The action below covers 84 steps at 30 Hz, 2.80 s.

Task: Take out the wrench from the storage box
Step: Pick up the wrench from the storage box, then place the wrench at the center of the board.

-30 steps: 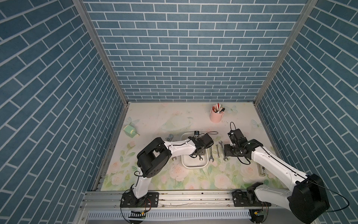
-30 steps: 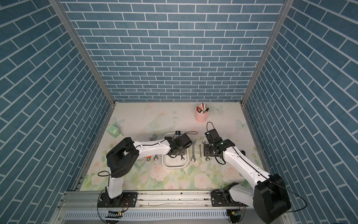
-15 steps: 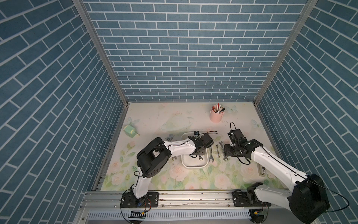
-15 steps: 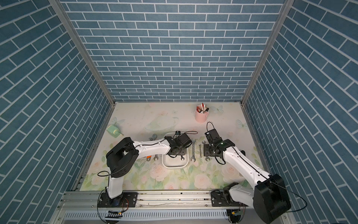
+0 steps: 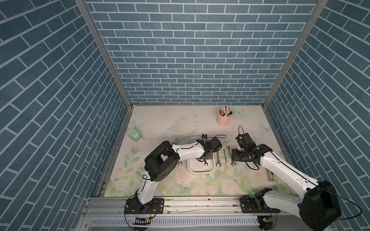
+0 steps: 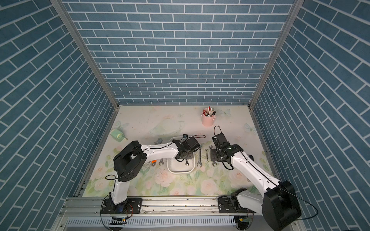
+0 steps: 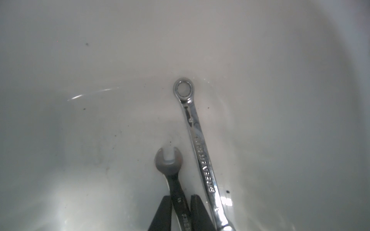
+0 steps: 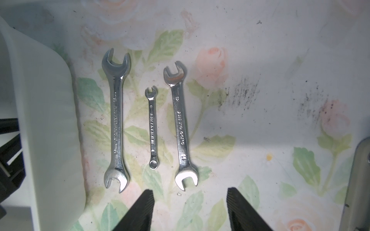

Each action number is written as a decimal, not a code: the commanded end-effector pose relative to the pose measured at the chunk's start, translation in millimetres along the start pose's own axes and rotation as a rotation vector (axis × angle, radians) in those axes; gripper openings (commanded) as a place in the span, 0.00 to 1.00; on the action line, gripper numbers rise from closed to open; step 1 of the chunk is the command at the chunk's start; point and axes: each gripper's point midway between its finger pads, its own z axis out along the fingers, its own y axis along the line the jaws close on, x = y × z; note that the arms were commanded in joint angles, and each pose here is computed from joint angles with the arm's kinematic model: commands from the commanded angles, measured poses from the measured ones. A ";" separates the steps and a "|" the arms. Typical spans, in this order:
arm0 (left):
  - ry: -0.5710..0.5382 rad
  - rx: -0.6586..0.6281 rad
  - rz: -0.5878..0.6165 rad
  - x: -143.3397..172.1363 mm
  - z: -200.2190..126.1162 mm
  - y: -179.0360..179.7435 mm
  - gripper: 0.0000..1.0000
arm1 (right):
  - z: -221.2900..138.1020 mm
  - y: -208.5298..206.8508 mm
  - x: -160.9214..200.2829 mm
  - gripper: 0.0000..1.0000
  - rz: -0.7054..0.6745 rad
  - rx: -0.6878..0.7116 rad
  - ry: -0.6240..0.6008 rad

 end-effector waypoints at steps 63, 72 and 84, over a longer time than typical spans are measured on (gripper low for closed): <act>-0.081 -0.443 -0.149 -22.5 -37.2 272.2 0.05 | -12.0 10.3 -10.2 0.62 0.040 -0.039 0.011; -0.034 -0.432 -0.140 -9.0 -16.5 270.1 0.04 | -19.0 15.7 -16.2 0.62 0.057 -0.060 0.009; -0.007 -0.398 -0.191 0.1 -6.4 269.0 0.21 | -48.8 59.7 -39.1 0.61 0.001 -0.087 -0.021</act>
